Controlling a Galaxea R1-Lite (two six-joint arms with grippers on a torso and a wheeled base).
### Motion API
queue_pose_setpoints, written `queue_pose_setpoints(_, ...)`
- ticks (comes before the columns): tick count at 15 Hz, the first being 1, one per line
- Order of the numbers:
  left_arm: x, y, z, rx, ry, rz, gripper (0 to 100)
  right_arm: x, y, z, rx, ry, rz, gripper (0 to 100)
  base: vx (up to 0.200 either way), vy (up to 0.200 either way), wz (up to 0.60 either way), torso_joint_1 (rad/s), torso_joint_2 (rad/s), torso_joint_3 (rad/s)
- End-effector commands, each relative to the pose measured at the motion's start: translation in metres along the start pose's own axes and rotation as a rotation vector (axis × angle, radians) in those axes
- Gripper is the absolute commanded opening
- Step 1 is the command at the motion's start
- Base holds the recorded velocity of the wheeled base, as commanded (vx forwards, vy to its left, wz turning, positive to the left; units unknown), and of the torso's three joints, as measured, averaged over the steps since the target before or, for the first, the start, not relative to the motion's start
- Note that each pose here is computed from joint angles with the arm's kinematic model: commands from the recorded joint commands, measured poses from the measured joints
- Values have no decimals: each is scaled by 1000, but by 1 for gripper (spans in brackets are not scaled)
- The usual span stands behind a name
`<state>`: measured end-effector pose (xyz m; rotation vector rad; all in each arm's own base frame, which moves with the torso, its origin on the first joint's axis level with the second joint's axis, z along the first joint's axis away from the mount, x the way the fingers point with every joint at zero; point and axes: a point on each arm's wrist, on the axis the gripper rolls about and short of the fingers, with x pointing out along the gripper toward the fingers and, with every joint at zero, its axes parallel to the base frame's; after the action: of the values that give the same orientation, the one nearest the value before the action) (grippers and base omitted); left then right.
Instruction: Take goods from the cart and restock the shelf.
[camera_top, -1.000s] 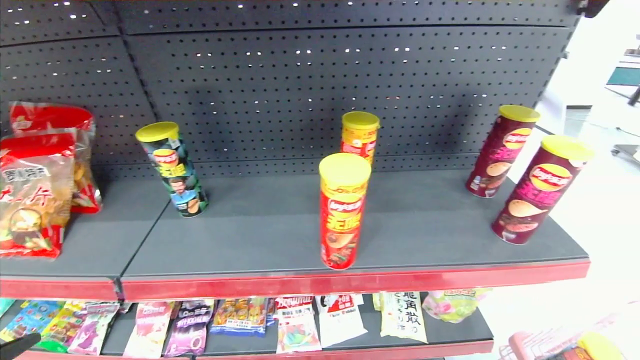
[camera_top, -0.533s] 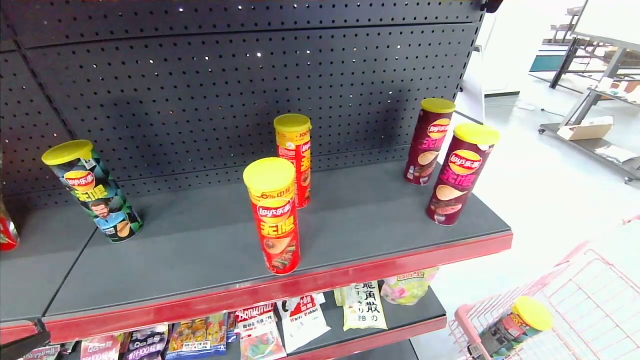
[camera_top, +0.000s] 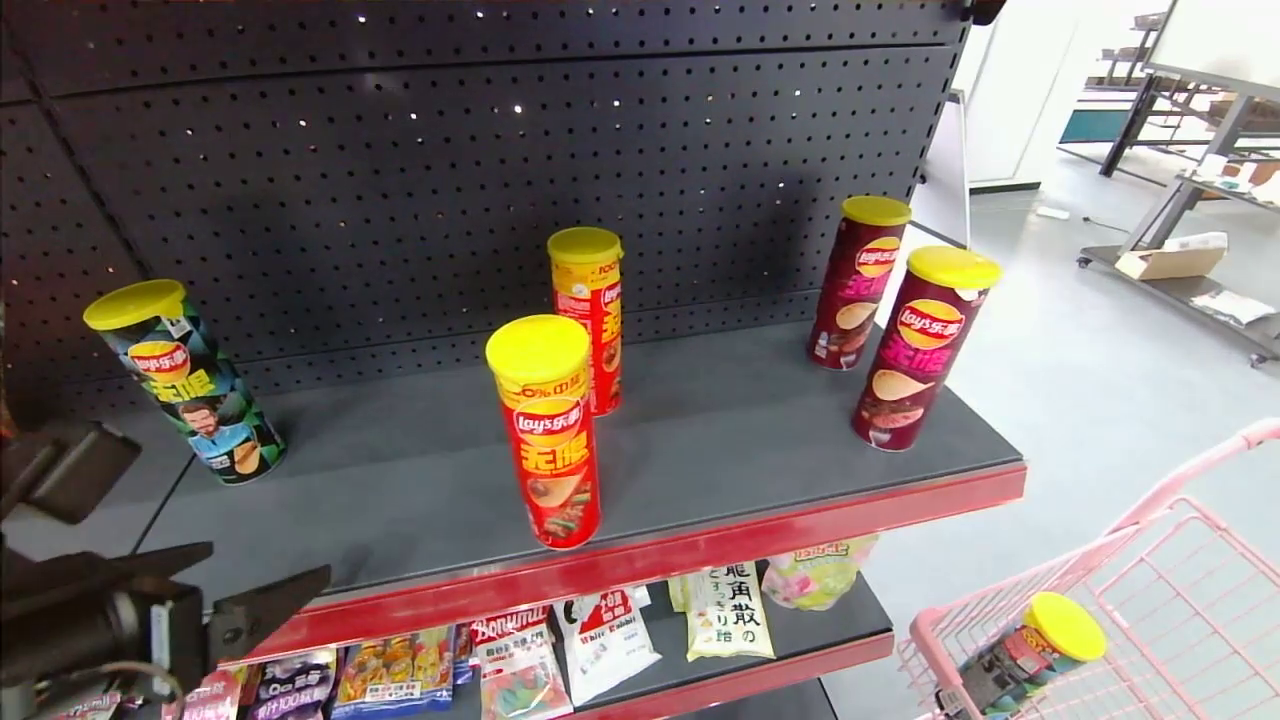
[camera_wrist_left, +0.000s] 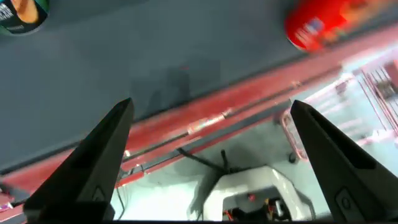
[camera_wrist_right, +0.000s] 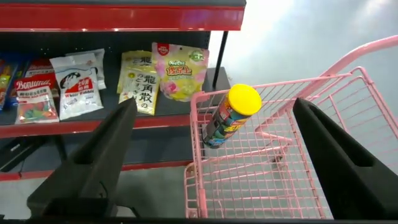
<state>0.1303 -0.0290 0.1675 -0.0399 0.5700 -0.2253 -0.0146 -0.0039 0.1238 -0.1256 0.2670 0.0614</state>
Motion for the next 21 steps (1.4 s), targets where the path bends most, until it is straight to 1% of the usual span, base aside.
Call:
queue_pose_setpoints(1, 50, -16, 4, -38, 90, 19, 100, -1, 0, -4, 0, -9, 1, 100, 0, 0, 0, 0, 0, 0)
queue_pose_setpoints(2, 62, -29, 8, -66, 97, 47, 100, -1, 0, -6, 2, -9, 0, 100, 0, 0, 0, 0, 0, 0)
queue_pose_setpoints(3, 68, -33, 10, -72, 105, 53, 100, -1, 0, -6, 2, -10, 1, 100, 0, 0, 0, 0, 0, 0)
queue_pose_setpoints(4, 74, -35, 12, -68, 116, 53, 100, -1, 0, -6, 3, -12, 2, 100, 0, 0, 0, 0, 0, 0)
queue_pose_setpoints(5, 74, -35, 12, -68, 116, 53, 100, -1, 0, -6, 3, -12, 2, 100, 0, 0, 0, 0, 0, 0)
queue_pose_setpoints(6, 90, -37, 15, -69, 143, 62, 100, -1, 1, -6, 5, -9, 3, 100, 0, 0, 0, 0, 0, 0)
queue_pose_setpoints(8, 102, -40, 17, -76, 161, 71, 100, -1, 1, -7, 8, -8, 4, 100, 0, 0, 0, 0, 0, 0)
queue_pose_setpoints(10, 110, -46, 16, -61, 179, 60, 100, 0, 1, -9, 9, -2, 5, 100, 0, 0, 0, 0, 0, 0)
queue_pose_setpoints(13, 126, -49, 19, -59, 196, 66, 100, 0, 1, -10, 12, -3, 5, 100, 0, 0, 0, 0, 0, 0)
queue_pose_setpoints(17, 139, -52, 23, -55, 203, 71, 100, 1, 1, -12, 11, 3, 7, 100, 0, 0, 0, 0, 0, 0)
queue_pose_setpoints(21, 148, -58, 27, -49, 204, 61, 100, 1, 1, -12, 11, 3, 7, 100, 0, 0, 0, 0, 0, 0)
